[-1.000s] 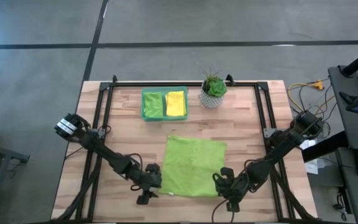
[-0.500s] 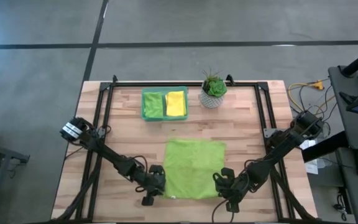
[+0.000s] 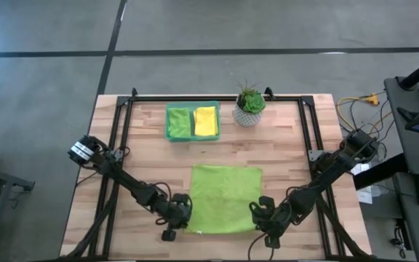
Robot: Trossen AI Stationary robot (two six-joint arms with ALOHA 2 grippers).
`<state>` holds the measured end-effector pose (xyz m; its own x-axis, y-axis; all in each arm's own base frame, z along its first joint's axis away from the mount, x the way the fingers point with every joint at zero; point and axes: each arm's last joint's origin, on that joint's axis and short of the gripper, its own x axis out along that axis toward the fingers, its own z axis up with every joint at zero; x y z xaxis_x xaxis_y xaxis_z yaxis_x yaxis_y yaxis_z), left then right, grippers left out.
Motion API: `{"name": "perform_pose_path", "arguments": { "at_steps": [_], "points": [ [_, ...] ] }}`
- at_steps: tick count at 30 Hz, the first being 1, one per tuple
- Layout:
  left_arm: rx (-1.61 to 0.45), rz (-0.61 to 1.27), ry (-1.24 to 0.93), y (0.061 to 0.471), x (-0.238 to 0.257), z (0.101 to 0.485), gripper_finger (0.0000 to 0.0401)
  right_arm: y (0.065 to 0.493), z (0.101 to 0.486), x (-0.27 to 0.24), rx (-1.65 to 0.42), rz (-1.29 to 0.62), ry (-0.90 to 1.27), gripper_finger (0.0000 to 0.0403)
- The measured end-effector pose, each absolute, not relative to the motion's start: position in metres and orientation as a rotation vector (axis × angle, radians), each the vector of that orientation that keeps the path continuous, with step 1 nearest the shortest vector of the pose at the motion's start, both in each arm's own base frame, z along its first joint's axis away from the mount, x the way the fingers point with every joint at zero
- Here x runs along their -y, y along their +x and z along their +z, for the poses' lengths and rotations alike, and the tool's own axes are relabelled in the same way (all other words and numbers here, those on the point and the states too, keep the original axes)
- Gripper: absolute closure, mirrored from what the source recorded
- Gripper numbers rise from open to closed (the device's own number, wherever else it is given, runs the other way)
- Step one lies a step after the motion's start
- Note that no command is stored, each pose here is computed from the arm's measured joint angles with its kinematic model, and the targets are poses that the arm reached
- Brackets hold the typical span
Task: Fold microfiber towels
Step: Fold the light green microfiber towel
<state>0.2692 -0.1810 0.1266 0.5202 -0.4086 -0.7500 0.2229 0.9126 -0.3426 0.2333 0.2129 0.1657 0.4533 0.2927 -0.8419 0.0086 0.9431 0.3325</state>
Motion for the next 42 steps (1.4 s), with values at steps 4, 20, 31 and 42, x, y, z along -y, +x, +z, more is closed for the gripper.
{"name": "perform_pose_path", "arguments": {
  "at_steps": [4,20,31,42],
  "points": [
    [-0.927,-0.407,-0.172,0.272,0.183,0.131,0.0338,0.232,0.164,-0.212,-1.096,0.176,0.305,0.0394],
    [-0.958,-0.386,-0.143,0.295,0.204,0.109,0.0196,0.231,0.162,-0.211,-1.104,0.164,0.318,0.0394],
    [-1.164,-0.266,-0.023,0.297,0.204,0.126,0.0392,0.227,0.156,-0.209,-1.117,0.166,0.291,0.0394],
    [-1.024,-0.305,0.046,0.294,0.201,0.177,0.0395,0.224,0.151,-0.206,-1.133,0.157,0.278,0.0394]
  ]
}}
